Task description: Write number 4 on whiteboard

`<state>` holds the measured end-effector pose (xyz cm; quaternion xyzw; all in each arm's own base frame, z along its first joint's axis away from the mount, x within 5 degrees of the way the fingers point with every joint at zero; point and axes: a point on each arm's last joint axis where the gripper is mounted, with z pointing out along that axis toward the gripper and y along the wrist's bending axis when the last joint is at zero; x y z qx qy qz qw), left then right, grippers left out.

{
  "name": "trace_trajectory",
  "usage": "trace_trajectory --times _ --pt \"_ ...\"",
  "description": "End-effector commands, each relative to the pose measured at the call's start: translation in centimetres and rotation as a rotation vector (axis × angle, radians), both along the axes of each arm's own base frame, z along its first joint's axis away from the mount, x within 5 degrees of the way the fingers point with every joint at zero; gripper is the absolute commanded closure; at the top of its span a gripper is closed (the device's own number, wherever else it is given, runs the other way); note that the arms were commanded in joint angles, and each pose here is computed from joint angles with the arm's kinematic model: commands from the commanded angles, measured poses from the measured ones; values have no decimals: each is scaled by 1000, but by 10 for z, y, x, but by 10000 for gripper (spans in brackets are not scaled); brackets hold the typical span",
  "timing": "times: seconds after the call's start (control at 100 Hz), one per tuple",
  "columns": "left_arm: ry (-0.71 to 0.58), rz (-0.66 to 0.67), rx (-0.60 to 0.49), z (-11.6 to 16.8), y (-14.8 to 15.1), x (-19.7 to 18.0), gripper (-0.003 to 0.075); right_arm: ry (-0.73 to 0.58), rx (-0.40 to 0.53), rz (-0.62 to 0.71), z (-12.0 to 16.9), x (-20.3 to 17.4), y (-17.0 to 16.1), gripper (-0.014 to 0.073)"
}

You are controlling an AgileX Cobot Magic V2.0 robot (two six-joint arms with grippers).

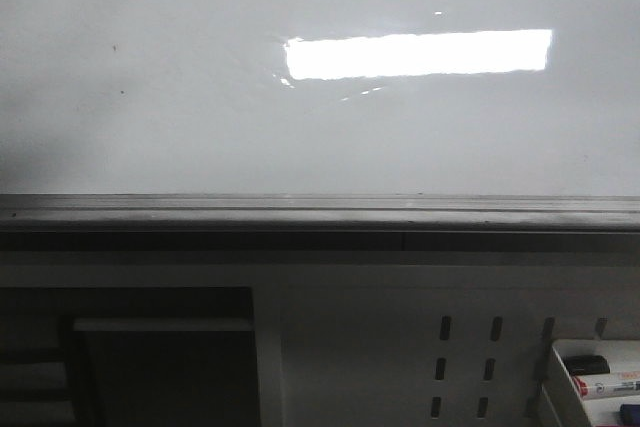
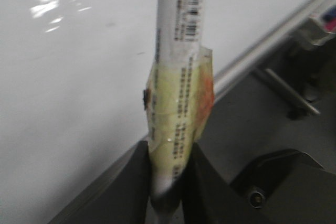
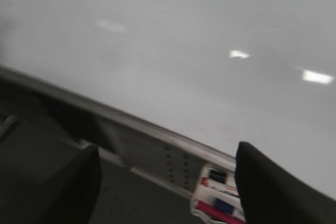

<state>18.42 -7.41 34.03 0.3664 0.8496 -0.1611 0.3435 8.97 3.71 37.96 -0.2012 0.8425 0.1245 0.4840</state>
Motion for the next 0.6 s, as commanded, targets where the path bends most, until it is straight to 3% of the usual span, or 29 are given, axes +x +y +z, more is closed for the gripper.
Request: trace_trajectory --times 0.0,0.21,0.48,0.59 --pt "-58 -148 -121 20 -13 -9 741 -55 19 224 20 12 16 117" --pt "-66 -324 -100 19 -34 -22 741 -75 -54 600 31 37 35 117" --pt "-91 -518 -112 21 -76 -41 741 -90 -110 837 41 56 64 118" --pt "-62 -562 -55 21 -92 -39 741 -83 -146 908 43 61 81 128"
